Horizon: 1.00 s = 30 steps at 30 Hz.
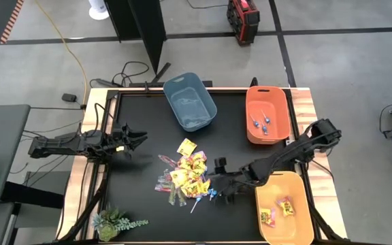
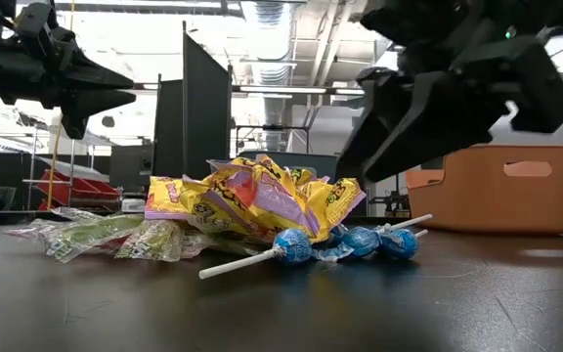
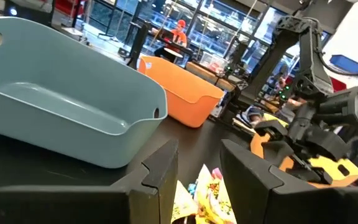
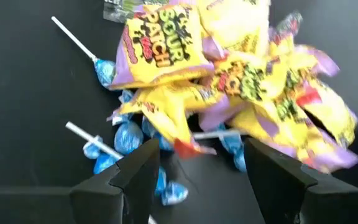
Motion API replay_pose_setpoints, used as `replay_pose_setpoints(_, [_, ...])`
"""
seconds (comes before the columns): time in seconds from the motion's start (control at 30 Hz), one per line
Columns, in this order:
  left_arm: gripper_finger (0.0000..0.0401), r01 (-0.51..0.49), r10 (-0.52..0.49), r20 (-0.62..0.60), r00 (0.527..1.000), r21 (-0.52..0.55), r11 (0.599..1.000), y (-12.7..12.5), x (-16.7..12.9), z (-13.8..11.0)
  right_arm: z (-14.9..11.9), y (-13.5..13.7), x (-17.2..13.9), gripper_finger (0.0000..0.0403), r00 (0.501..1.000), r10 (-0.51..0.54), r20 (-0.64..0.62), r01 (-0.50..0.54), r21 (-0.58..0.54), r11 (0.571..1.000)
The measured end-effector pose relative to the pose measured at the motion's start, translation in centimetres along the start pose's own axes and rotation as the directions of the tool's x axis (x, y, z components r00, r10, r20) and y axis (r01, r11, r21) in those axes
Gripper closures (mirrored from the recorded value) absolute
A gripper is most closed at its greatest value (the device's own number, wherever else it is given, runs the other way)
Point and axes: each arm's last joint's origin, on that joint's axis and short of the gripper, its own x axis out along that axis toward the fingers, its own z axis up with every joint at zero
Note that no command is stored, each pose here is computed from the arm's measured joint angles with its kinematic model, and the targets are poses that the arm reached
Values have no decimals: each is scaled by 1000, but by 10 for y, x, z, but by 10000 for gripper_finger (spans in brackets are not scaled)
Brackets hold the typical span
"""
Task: Sort candy
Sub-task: Put the yellow candy into the yellow bin
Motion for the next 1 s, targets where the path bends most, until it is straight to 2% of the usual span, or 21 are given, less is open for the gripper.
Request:
replay_pose_setpoints(0.2, [285, -14, 14, -10, 1000, 16, 1000, 1, 0, -1, -5, -2, 13, 184, 997, 76, -15, -76, 1, 997])
replay_pose_setpoints(0.3, [285, -20, 20, -23, 1000, 28, 999, 1, 1, -2, -2, -3, 13, 205, 997, 75, 14, -75, -6, 997])
replay_pose_setpoints(0.7, [285, -40, 42, -55, 998, 39, 998, 1, 6, -6, -2, -6, 14, 316, 995, 101, 9, -101, -23, 995])
replay_pose_setpoints(0.9, [285, -47, 49, -72, 996, 36, 998, 1, 8, -8, -4, -6, 14, 390, 995, 104, -8, -104, -20, 994])
replay_pose_setpoints(1.0, [285, -45, 47, -67, 997, 34, 998, 0, 9, -7, -4, -6, 14, 395, 995, 102, -7, -103, -20, 995])
